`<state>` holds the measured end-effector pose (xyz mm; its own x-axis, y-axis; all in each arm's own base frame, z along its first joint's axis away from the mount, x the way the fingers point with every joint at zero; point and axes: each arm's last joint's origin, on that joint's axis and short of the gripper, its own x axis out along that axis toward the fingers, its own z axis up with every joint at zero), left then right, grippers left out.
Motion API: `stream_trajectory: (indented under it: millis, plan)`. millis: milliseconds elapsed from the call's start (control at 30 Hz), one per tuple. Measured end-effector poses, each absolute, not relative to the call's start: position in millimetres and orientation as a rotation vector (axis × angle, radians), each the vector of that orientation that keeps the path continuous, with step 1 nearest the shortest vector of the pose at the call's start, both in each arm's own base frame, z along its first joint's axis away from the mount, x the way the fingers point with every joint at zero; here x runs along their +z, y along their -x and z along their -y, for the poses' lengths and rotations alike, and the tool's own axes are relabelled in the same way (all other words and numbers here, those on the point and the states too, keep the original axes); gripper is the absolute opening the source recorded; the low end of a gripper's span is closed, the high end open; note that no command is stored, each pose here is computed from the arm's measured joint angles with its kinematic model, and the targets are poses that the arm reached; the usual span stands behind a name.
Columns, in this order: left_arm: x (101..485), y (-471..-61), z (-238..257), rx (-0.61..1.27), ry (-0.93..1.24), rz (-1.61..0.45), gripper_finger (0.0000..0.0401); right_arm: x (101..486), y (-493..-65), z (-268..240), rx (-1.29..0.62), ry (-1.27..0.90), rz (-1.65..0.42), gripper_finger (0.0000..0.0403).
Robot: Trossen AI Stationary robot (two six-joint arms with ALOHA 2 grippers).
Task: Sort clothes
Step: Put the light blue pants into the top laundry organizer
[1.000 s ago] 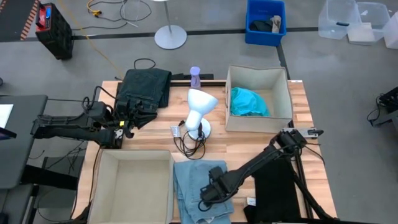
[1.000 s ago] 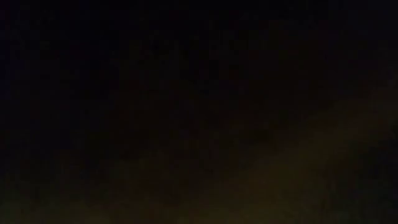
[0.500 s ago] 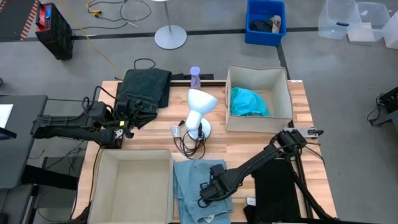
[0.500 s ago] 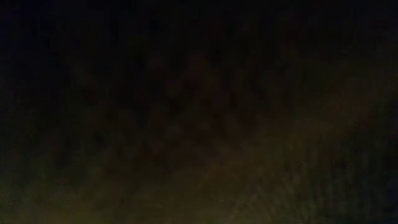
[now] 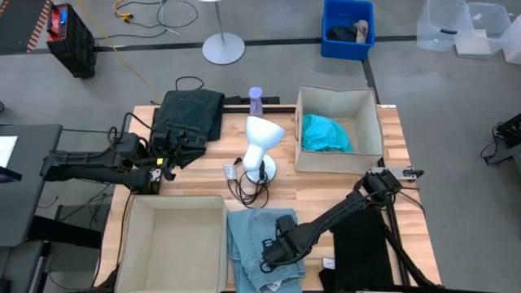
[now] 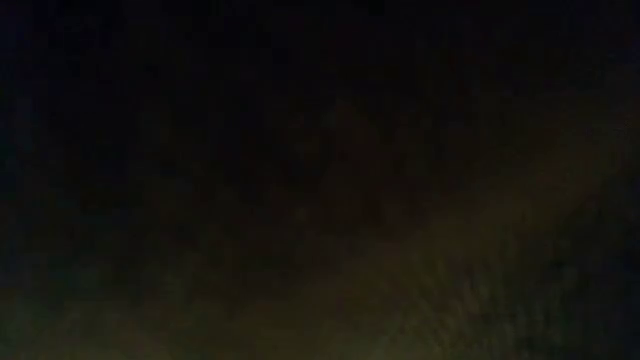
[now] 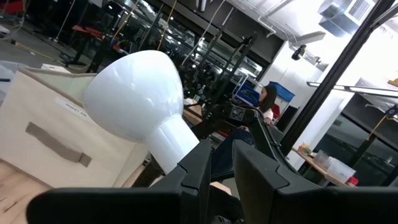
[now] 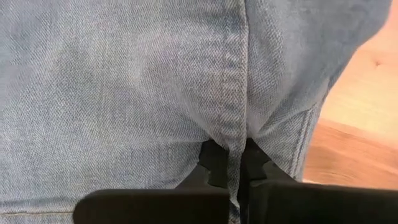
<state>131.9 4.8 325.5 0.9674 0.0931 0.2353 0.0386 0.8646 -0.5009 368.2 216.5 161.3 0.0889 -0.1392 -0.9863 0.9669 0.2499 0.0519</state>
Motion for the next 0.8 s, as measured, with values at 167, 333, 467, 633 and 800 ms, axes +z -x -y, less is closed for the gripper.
stream_trajectory:
  millis: [167,333,467,633,800]
  plan:
    - [325,-132,-5,0.029,0.527,0.257,0.0061,176,-354,-225,-1.134,-0.907,-1.125,0.0001]
    - [325,-132,-5,0.03,0.527,0.256,0.0061,189,-343,-235,-1.183,-0.876,-1.12,0.0001]
    - [325,-132,-5,0.03,0.527,0.256,0.0061,189,-342,-238,-1.168,-0.88,-1.121,0.0004]
    - [325,-132,-5,0.03,0.527,0.255,0.0061,201,-346,-241,-1.124,-0.903,-1.12,0.0072]
    - [325,-132,-5,0.03,0.529,0.254,0.0061,217,-349,-242,-1.088,-0.889,-1.097,0.0189]
